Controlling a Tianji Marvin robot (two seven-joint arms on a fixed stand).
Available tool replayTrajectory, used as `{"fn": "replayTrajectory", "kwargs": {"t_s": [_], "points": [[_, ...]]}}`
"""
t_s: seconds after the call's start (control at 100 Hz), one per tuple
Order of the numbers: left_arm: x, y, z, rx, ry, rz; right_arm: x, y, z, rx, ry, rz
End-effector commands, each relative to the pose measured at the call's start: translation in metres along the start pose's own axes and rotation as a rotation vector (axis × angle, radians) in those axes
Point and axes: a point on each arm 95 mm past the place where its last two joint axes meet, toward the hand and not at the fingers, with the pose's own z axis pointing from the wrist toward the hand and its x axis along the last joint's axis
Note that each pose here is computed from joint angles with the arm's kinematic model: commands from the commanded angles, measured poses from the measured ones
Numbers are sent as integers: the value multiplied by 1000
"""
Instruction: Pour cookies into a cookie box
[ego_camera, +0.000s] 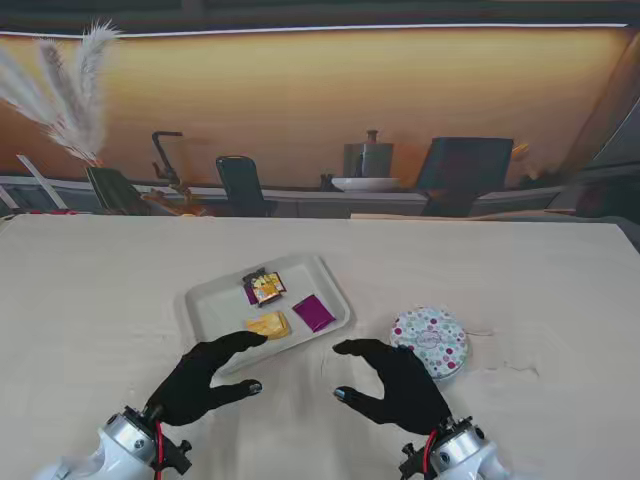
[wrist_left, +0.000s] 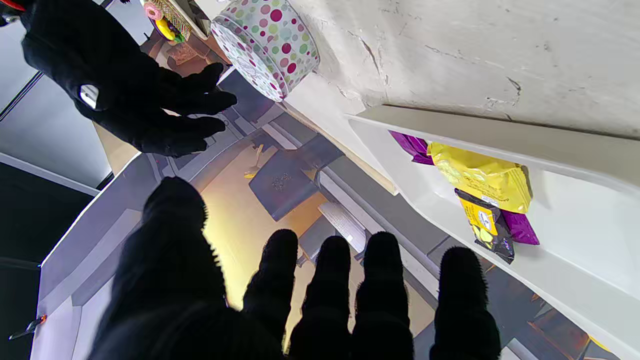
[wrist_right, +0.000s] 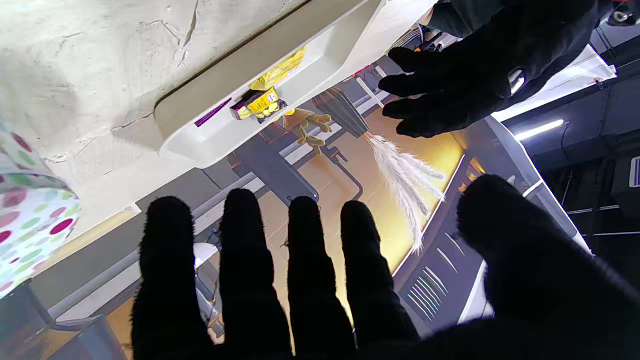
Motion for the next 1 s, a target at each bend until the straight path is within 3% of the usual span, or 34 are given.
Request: {"fn": "replayTrajectory", "kwargs": {"t_s": [0.0, 0.58, 0.78, 0.99], "points": [[2, 4, 0, -20, 0, -7, 2, -4, -1, 23, -2, 3], [-2, -5, -5, 10, -5, 27, 2, 0, 2, -8, 3, -27], [-3, -8, -7, 24, -15, 41, -3, 8, 3, -98, 9, -49], [-3, -7, -8, 24, -9, 54, -10, 32, 2, -222, 6, -106]]}}
